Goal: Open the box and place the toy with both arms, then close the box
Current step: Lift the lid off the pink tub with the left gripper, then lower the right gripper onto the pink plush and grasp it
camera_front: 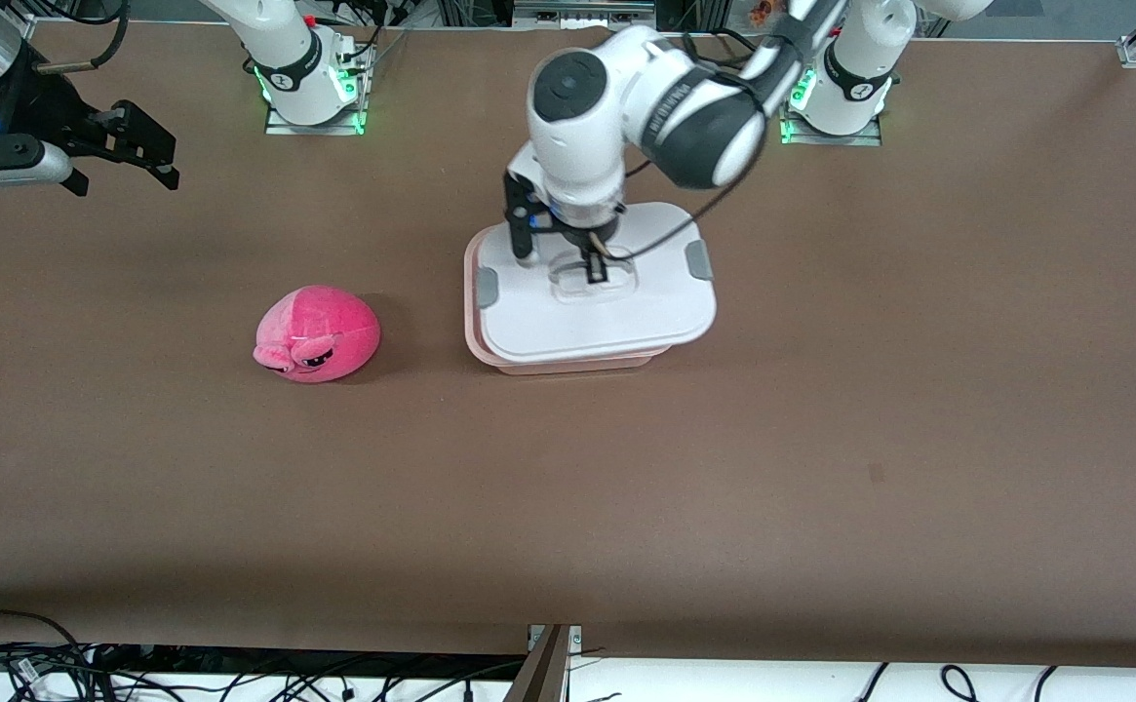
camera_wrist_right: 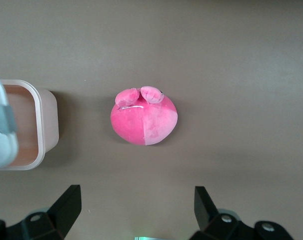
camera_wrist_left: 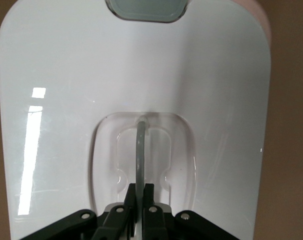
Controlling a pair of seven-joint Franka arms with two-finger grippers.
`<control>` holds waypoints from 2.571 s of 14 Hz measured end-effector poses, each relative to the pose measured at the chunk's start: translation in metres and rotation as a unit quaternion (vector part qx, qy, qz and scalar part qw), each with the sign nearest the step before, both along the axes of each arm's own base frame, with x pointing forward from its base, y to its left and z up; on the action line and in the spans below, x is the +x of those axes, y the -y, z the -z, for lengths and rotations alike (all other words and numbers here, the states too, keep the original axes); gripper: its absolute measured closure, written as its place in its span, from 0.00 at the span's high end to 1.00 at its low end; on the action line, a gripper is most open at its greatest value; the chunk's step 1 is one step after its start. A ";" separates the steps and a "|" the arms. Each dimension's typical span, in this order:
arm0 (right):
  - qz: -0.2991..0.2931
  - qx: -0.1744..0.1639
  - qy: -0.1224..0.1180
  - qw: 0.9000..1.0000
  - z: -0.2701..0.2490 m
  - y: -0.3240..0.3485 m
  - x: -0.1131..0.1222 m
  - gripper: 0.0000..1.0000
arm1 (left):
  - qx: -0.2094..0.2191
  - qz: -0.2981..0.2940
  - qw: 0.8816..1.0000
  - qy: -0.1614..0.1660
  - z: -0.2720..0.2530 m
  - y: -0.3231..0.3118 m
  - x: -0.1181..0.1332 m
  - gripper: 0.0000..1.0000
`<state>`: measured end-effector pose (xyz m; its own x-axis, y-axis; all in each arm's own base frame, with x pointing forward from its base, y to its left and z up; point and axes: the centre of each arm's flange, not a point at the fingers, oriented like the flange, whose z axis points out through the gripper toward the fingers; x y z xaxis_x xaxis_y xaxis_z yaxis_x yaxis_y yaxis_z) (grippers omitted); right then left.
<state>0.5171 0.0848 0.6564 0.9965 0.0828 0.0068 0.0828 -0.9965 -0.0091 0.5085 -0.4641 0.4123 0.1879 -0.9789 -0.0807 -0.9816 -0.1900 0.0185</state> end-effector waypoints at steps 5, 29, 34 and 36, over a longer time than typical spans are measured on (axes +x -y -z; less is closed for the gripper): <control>-0.006 -0.018 0.008 1.000 0.000 -0.004 0.001 1.00 | -0.014 -0.061 0.997 -0.048 -0.001 -0.195 0.117 0.07; -0.034 -0.027 -0.063 0.997 0.313 -0.028 0.025 1.00 | -0.062 0.012 0.996 -0.061 -0.026 -0.540 0.168 0.07; -0.036 -0.021 -0.047 0.998 0.358 -0.027 0.017 0.83 | -0.062 0.012 0.996 -0.064 -0.025 -0.540 0.167 0.07; -0.042 -0.020 -0.045 0.998 0.357 -0.027 0.017 0.59 | -0.062 0.012 0.996 -0.064 -0.025 -0.540 0.167 0.07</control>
<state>0.5345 0.1119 0.2993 0.9827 0.1635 -0.0868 0.1658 -0.9860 0.0202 0.6755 0.0756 0.4377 0.1598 -0.9870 0.0200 -0.9739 -0.1543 0.1665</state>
